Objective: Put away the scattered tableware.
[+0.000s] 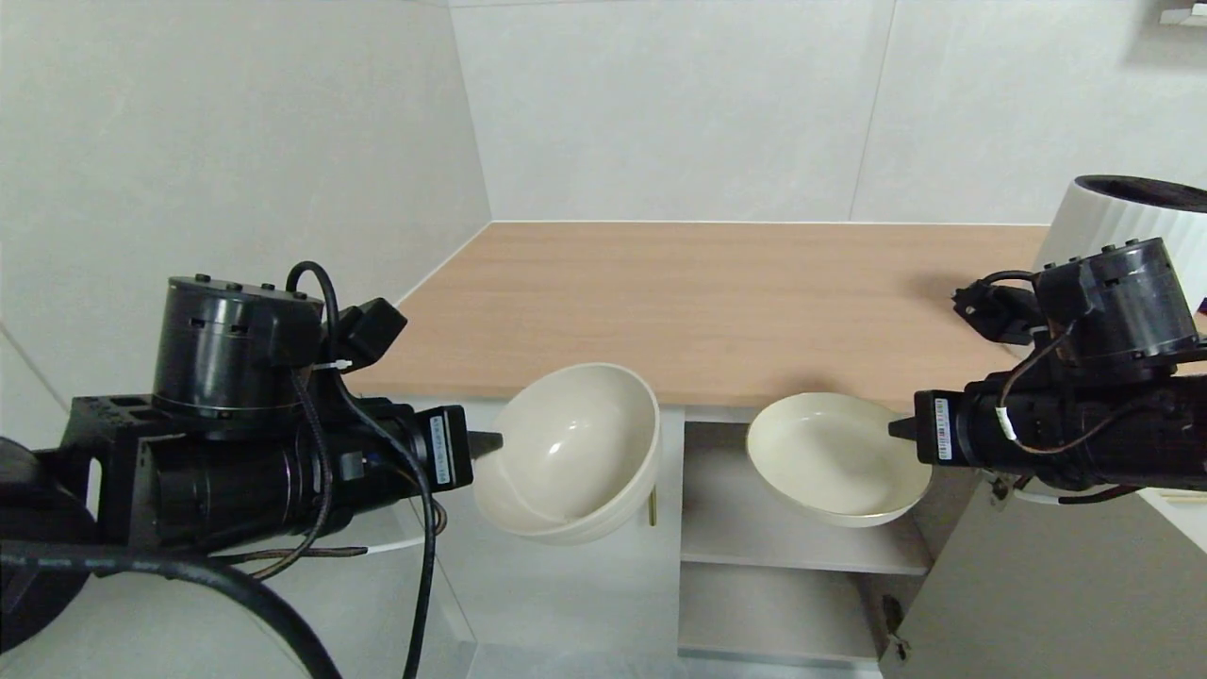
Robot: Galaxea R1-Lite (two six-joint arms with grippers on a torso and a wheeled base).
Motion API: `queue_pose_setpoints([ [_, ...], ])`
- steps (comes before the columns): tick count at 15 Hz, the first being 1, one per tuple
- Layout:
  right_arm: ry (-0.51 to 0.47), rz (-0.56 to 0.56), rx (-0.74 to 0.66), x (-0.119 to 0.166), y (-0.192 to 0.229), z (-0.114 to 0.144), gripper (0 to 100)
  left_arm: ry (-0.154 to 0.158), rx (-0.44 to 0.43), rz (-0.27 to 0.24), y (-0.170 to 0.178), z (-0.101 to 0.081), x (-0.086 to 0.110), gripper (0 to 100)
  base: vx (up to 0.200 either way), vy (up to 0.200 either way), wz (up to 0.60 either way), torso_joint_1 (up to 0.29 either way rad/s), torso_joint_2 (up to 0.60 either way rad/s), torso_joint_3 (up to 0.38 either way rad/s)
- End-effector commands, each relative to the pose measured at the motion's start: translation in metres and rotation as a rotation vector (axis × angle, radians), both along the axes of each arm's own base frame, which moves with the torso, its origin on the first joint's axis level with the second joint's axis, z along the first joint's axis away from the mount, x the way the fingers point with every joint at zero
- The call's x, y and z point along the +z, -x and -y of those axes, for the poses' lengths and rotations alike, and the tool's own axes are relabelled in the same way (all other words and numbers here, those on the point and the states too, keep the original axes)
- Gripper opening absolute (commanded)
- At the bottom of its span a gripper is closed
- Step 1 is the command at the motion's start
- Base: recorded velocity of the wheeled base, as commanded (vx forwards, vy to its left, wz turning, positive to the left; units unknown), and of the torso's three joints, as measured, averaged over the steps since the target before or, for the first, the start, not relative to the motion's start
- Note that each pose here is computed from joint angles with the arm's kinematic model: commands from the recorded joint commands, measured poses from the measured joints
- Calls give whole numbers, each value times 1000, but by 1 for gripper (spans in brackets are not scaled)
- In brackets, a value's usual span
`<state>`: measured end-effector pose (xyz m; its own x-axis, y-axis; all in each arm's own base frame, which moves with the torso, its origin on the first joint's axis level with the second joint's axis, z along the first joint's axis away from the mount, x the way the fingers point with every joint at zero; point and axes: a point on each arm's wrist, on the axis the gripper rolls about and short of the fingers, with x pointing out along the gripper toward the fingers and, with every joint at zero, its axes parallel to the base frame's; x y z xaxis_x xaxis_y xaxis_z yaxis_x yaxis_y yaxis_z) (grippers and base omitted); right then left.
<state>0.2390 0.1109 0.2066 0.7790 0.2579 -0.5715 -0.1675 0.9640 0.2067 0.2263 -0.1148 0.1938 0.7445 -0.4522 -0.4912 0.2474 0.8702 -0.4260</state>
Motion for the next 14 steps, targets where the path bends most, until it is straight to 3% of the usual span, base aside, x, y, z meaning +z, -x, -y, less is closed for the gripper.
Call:
queue_pose_setpoints([
  [1,2,-4,0,-1,-1,-1,0,-1,1,-2,-1,0,-1,0,0,0,0,-183,471,281],
  [14,11,-6,7,-3,-1,-1,0,0,1,1,0,0,0,0,0,0,0,-154,459,306],
])
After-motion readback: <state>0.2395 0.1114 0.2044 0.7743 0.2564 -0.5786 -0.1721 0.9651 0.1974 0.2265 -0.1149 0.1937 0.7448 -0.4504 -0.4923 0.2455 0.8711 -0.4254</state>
